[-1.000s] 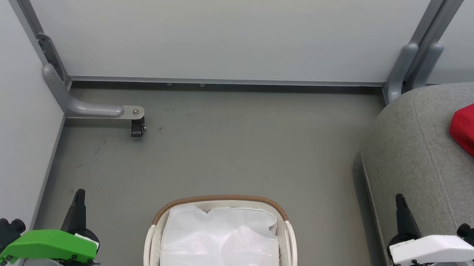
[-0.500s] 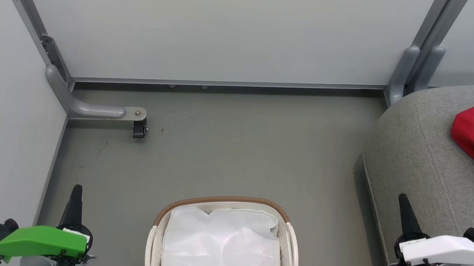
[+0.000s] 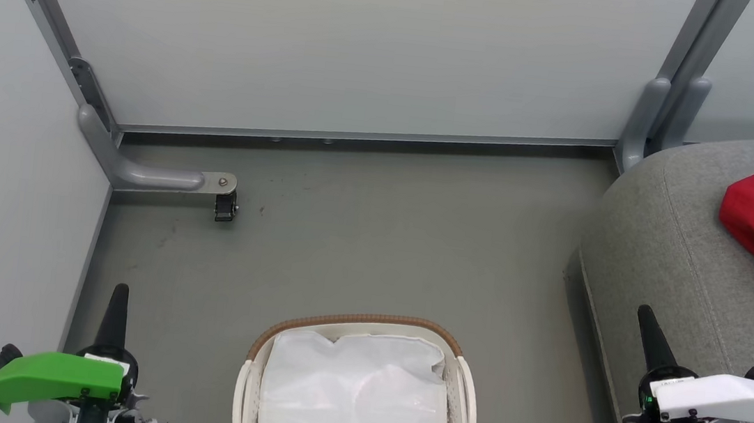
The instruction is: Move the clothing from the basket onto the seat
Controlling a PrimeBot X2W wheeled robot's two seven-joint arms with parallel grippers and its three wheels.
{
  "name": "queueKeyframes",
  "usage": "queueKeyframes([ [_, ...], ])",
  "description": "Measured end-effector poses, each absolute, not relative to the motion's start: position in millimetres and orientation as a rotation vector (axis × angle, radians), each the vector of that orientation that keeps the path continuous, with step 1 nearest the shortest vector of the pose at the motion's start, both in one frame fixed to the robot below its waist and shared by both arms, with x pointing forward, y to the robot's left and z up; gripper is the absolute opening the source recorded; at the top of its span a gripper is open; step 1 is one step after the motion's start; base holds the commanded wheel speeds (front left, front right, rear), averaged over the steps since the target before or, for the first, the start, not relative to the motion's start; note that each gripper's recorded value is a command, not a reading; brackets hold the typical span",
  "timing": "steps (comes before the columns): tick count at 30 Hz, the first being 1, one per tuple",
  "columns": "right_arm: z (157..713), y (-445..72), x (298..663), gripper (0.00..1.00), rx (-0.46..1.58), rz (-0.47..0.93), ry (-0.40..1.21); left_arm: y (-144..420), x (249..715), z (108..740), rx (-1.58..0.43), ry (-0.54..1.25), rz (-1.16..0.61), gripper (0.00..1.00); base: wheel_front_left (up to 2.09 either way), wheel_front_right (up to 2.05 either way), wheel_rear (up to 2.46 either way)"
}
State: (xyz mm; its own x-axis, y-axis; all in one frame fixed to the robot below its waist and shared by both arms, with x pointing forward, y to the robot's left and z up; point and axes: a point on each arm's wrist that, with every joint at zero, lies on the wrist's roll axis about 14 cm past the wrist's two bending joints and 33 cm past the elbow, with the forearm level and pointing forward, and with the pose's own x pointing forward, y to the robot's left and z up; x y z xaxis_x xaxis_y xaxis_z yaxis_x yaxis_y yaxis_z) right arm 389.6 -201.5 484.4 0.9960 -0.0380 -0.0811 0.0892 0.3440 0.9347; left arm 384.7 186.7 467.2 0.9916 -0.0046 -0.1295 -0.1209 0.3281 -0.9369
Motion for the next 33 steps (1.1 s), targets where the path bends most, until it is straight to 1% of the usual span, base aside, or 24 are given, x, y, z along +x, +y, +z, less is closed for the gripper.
queueKeyframes([
  [33, 499.8, -199.7, 389.7, 0.00, 1.476, -0.029, 0.017, 195.1, 386.5, 491.3, -1.482, 0.046, 0.037, 0.00, 0.00, 0.00, 0.00],
])
